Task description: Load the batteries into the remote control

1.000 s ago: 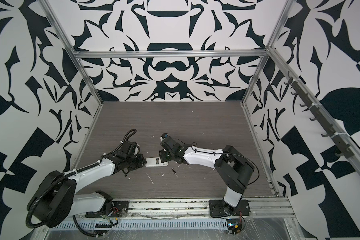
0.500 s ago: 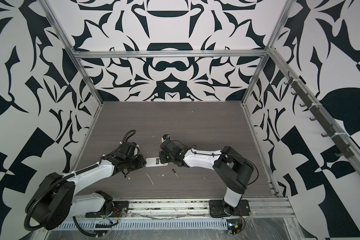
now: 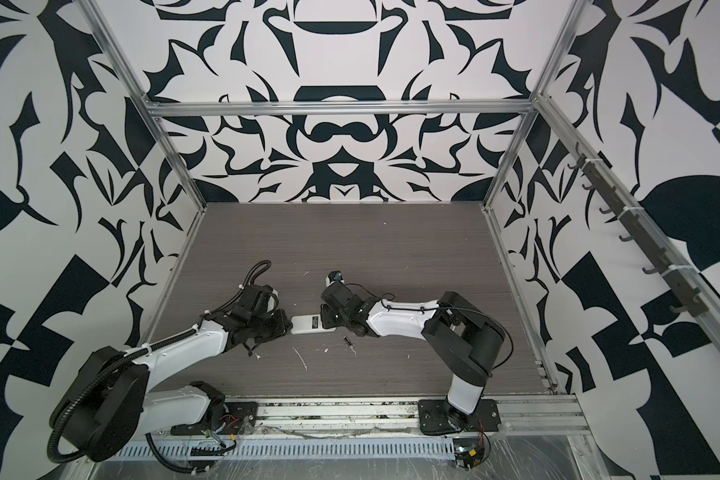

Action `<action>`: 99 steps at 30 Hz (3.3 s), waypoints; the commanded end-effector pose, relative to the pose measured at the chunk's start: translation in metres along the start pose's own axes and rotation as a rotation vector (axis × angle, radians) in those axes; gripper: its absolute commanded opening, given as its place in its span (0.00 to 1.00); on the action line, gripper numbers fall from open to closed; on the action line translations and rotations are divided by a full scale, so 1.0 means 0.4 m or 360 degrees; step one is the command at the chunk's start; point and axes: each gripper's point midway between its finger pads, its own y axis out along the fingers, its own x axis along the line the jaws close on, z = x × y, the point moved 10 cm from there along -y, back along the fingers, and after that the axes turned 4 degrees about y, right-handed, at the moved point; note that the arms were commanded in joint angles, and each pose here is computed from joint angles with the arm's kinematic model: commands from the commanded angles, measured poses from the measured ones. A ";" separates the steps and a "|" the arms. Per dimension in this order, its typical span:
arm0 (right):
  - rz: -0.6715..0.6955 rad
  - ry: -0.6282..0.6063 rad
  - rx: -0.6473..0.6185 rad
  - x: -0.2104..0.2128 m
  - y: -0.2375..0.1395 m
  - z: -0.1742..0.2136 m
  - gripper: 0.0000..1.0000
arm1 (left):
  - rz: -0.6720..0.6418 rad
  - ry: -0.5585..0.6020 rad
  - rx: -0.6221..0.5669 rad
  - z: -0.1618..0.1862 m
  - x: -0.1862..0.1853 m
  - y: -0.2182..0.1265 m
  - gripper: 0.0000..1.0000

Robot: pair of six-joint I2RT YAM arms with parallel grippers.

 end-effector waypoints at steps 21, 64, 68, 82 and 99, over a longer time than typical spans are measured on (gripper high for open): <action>-0.0043 0.0073 -0.0057 0.005 0.024 0.005 0.00 | -0.0037 -0.0029 0.0054 0.021 0.017 0.002 0.15; -0.0068 0.0126 -0.0093 0.008 -0.002 0.023 0.24 | -0.0031 -0.0026 0.0038 0.021 0.018 0.000 0.15; -0.0067 0.0129 -0.0104 0.008 -0.007 0.022 0.26 | -0.0032 -0.0028 0.0037 0.022 0.018 0.000 0.15; -0.0107 0.0070 -0.0164 0.035 -0.052 0.000 0.39 | -0.0031 -0.0033 0.0032 0.024 0.020 -0.002 0.15; -0.0290 -0.1226 -0.0021 0.029 -0.265 -0.175 0.78 | -0.0020 -0.0014 0.0049 0.017 0.012 0.001 0.15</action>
